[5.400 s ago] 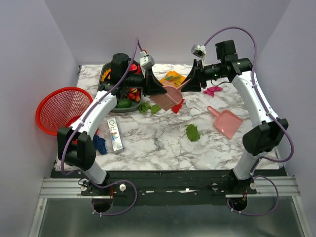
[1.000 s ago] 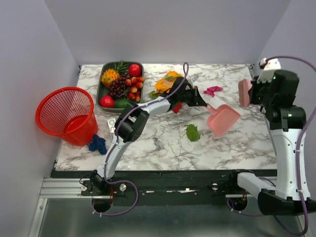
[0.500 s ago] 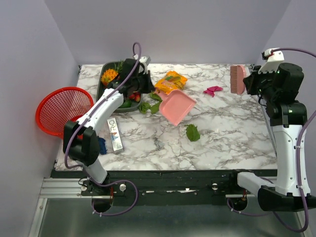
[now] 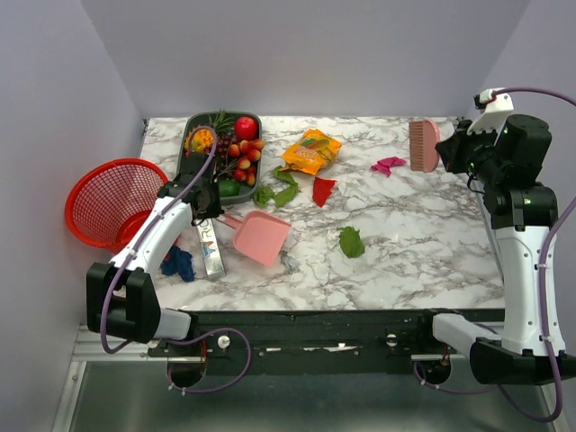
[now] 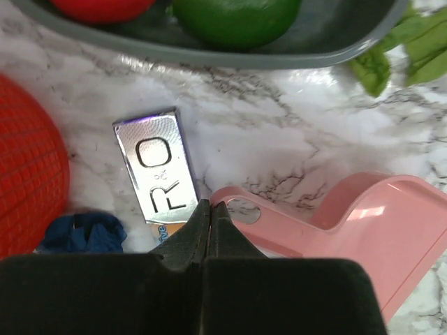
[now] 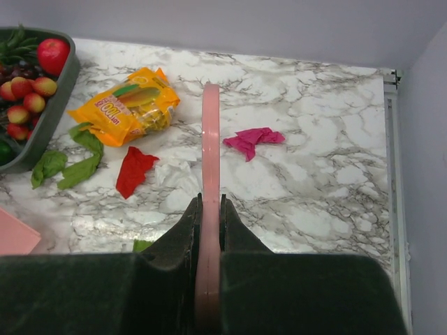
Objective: Sweep away the paper scraps from the table
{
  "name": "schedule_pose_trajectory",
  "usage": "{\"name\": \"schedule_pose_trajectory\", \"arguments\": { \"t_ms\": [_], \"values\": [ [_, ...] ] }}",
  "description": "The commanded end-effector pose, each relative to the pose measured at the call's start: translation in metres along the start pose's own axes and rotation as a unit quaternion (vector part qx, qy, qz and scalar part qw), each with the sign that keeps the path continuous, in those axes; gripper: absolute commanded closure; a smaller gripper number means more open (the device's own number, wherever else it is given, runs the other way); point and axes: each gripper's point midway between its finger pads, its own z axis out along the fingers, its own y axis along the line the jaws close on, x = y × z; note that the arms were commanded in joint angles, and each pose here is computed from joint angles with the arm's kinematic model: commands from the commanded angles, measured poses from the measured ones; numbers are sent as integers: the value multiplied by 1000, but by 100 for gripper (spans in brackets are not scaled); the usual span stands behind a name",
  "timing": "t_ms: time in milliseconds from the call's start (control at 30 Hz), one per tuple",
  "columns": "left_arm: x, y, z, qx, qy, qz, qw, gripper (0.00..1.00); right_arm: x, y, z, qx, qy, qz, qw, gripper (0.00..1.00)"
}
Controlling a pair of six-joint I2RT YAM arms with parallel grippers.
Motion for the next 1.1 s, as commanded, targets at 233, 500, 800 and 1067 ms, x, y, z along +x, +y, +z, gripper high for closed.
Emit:
{"name": "schedule_pose_trajectory", "arguments": {
  "t_ms": [233,500,800,1067],
  "values": [
    [20,2,26,6,59,-46,997,45,-3,-1,2,0,-19,-5,1000,99],
    [5,-39,0,165,35,99,981,10,-6,-2,-6,6,-27,-16,999,99],
    [15,-43,-48,296,-90,621,720,5,1,20,-4,-67,-22,-52,996,100],
    [51,-25,-38,390,35,712,582,12,32,4,2,-43,35,-99,994,99]
  ]
}}
